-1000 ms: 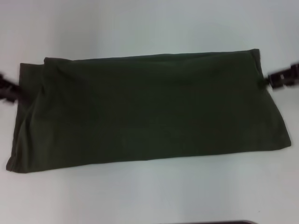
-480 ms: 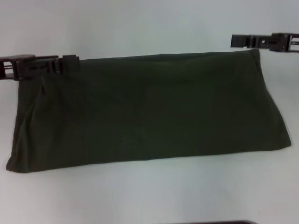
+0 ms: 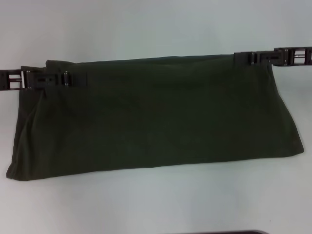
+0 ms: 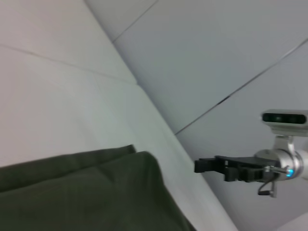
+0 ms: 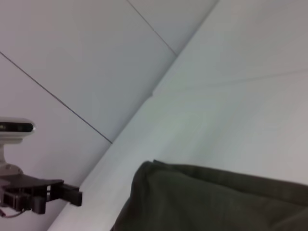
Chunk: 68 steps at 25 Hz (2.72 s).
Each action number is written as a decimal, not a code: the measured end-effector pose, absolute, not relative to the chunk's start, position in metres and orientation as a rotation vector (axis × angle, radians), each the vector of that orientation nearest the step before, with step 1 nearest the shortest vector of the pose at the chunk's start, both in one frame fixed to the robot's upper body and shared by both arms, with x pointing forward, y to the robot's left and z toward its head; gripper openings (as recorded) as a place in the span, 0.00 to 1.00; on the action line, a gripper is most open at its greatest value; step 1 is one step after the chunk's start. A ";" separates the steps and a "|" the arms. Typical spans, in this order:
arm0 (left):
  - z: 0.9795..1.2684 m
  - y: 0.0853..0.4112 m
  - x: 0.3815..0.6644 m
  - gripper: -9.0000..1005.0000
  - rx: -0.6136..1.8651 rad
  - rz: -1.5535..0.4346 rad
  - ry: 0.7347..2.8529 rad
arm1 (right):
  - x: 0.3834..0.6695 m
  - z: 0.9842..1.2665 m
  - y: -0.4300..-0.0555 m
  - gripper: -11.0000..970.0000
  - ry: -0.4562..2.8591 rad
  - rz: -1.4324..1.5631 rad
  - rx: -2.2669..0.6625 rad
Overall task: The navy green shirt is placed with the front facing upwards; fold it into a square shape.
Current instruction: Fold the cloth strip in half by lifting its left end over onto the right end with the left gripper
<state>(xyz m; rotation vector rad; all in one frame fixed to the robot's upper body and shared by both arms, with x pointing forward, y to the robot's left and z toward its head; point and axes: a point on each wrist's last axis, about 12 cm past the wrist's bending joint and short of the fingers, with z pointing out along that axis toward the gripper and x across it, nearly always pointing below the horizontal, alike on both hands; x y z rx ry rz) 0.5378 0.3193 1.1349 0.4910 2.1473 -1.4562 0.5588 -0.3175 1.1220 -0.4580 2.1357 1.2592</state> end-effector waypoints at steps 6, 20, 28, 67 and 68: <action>1.131 0.318 0.539 0.73 0.462 -1.443 2.184 | 0.557 1.119 -0.312 0.83 2.160 1.267 -0.490; 1.141 0.338 0.543 0.87 0.108 -1.464 2.559 | 0.559 1.121 -0.313 0.94 2.218 1.271 -0.473; 1.136 0.347 0.545 0.87 0.032 -1.333 2.685 | 0.560 1.121 -0.314 0.94 2.221 1.264 -0.459; 1.142 0.332 0.587 0.87 0.054 -1.121 2.559 | 0.555 1.114 -0.313 0.94 2.249 1.306 -0.372; 1.144 0.331 0.587 0.87 0.060 -1.129 2.554 | 0.555 1.114 -0.313 0.94 2.249 1.306 -0.371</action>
